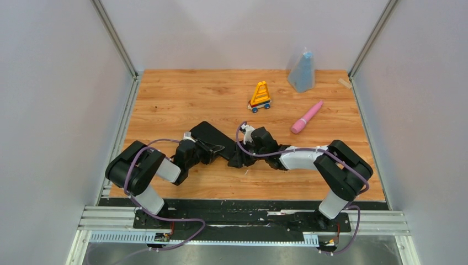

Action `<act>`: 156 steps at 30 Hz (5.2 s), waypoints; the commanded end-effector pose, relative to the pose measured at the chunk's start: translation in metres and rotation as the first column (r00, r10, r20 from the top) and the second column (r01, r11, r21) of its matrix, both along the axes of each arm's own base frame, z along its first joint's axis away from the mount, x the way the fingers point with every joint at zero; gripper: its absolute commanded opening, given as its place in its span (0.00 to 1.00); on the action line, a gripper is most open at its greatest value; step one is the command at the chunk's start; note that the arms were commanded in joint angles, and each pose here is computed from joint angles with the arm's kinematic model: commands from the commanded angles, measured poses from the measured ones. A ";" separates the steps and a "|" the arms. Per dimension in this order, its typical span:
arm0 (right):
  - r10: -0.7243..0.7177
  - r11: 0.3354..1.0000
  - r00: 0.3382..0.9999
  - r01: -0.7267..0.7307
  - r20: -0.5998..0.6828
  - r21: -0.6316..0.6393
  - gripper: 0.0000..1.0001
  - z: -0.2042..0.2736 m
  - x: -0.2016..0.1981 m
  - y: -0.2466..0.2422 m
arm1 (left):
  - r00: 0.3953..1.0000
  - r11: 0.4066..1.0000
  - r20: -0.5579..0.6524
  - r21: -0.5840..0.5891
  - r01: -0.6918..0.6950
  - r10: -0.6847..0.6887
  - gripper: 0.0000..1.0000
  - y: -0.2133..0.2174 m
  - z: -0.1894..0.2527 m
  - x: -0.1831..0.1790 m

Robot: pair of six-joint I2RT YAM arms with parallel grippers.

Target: Sort the hair-cutting tools

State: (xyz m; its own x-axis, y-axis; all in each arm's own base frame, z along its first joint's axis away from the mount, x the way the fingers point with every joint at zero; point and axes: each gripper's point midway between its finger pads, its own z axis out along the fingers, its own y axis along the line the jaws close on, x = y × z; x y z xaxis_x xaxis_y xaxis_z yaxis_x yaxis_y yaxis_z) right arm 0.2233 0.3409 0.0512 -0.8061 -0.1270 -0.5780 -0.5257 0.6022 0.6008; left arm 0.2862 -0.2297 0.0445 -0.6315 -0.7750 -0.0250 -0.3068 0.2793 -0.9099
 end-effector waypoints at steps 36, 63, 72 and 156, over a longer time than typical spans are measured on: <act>0.003 0.963 0.996 0.020 0.086 -0.270 0.00 -0.031 -0.017 -0.064 | 0.993 0.933 -0.098 0.349 0.092 -0.061 0.12 0.054 -0.008 0.006; -0.259 0.810 0.966 0.229 0.020 -0.540 0.00 -0.068 -0.013 -0.122 | 0.986 0.928 -0.105 0.337 0.156 -0.127 0.09 0.090 0.012 0.011; -0.200 0.883 0.979 0.166 -0.032 -0.438 0.00 -0.052 -0.020 -0.093 | 0.981 0.939 -0.082 0.286 0.192 -0.175 0.34 0.091 0.020 0.020; 0.016 0.995 0.998 -0.022 -0.059 -0.097 0.00 0.013 -0.034 -0.056 | 0.961 0.848 -0.146 0.453 0.275 -0.233 0.03 0.058 -0.003 -0.031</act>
State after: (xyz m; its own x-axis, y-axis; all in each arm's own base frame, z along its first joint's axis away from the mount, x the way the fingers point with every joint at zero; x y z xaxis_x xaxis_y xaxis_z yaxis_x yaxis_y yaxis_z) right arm 0.2076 0.2904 0.0723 -0.8666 -0.0891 -0.4910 -0.4185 0.6656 0.6179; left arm 0.2275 -0.2057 0.0670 -0.8236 -0.5531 -0.1253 -0.2682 0.5746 -0.7732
